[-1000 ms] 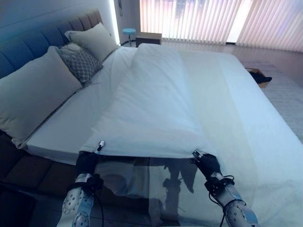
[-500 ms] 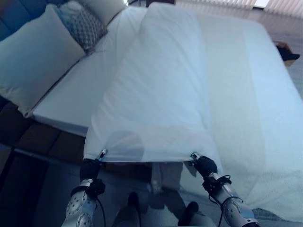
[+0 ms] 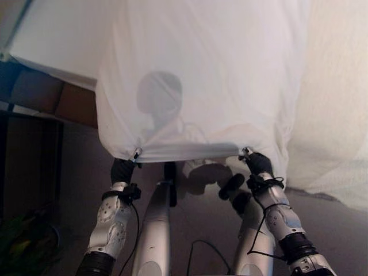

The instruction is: Make the bed

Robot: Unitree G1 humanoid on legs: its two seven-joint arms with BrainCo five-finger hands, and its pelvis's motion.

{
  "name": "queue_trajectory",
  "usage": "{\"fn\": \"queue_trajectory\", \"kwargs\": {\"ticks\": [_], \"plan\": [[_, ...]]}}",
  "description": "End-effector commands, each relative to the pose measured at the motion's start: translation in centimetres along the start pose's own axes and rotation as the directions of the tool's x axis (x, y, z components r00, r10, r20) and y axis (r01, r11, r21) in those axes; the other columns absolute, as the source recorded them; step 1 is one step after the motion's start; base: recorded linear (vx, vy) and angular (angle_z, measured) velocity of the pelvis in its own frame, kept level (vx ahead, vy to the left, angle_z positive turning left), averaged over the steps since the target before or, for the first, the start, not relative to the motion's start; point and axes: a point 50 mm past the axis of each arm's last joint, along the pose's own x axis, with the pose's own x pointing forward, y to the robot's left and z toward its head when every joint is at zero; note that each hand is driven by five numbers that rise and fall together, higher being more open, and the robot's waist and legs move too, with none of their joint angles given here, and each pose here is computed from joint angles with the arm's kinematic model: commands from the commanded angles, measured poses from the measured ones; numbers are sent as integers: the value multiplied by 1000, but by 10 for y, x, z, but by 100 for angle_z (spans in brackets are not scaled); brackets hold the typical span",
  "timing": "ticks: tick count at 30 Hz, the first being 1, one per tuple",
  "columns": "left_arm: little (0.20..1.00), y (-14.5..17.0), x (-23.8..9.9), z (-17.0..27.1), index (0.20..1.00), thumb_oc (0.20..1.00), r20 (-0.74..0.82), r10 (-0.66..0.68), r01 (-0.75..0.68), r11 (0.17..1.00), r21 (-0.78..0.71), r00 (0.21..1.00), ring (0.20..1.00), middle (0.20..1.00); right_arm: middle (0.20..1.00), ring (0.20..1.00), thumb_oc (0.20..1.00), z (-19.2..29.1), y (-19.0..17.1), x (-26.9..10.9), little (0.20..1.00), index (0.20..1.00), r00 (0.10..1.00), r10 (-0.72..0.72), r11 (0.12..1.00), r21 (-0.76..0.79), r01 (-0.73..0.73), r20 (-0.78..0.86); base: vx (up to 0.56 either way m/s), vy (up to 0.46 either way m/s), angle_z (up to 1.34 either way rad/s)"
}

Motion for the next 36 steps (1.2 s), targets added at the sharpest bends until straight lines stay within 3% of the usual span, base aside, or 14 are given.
{"fn": "queue_trajectory", "kwargs": {"ticks": [1, 9, 14, 19, 21, 22, 27, 28, 29, 30, 32, 36], "plan": [[200, 71, -18, 20, 200, 200, 86, 331, -333, 943, 11, 940, 200, 200, 200, 200, 200, 34, -80, -23, 200, 200, 937, -320, 940, -79, 332, 137, 0, 0, 0], [200, 59, -3, 20, 200, 200, 101, 324, -327, 945, 8, 941, 200, 200, 200, 200, 200, 17, -76, -15, 200, 200, 961, -275, 946, -166, 277, 35, 17, 22, -1], [200, 59, 17, 16, 200, 200, 65, 327, -333, 936, 114, 943, 200, 200, 200, 200, 200, 6, -89, 1, 200, 200, 936, -345, 909, -272, 317, -64, 24, 15, 10], [200, 66, 40, 12, 200, 200, 10, 298, -276, 872, 404, 955, 200, 200, 200, 200, 200, 6, -103, 17, 200, 200, 909, -388, 837, -470, 279, -151, 34, 19, 5], [200, 67, 45, 10, 200, 200, -8, 301, -265, 853, 449, 954, 200, 200, 200, 200, 200, 7, -105, 19, 200, 200, 902, -402, 815, -512, 272, -160, 31, 1, -1], [200, 66, 53, 6, 200, 200, -43, 288, -218, 806, 551, 957, 200, 200, 200, 200, 200, 12, -105, 28, 200, 200, 895, -416, 791, -549, 270, -160, 32, 14, 2], [200, 53, 68, -6, 200, 200, -165, 227, -66, 754, 654, 960, 200, 200, 200, 200, 200, 27, -99, 47, 200, 200, 888, -426, 717, -664, 213, -175, 13, 18, 1], [200, 47, 73, -5, 200, 200, -163, 210, -52, 752, 658, 964, 200, 200, 351, 351, 351, 28, -96, 50, 351, 351, 886, -429, 714, -667, 213, -176, -1, 12, -8], [200, 45, 74, -9, 200, 200, -187, 208, -27, 736, 676, 960, 200, 200, 724, 724, 724, 29, -94, 53, 724, 724, 886, -427, 704, -681, 203, -178, 2, -7, -7], [489, 42, 75, -12, 489, 489, -210, 198, 2, 722, 691, 957, 489, 489, 1000, 1000, 1000, 27, -91, 54, 1000, 1000, 887, -422, 691, -700, 181, -187, -6, -25, -8], [1000, 39, 78, -16, 1000, 1000, -230, 200, 24, 703, 711, 952, 1000, 1000, 1000, 1000, 1000, 25, -88, 56, 1000, 1000, 885, -422, 675, -721, 160, -198, -9, -28, -5], [1000, 39, 76, -22, 1000, 1000, -257, 206, 57, 667, 743, 944, 1000, 1000, 1000, 1000, 1000, 20, -90, 53, 1000, 1000, 875, -434, 616, -779, 114, -215, -32, -46, -2]]}}
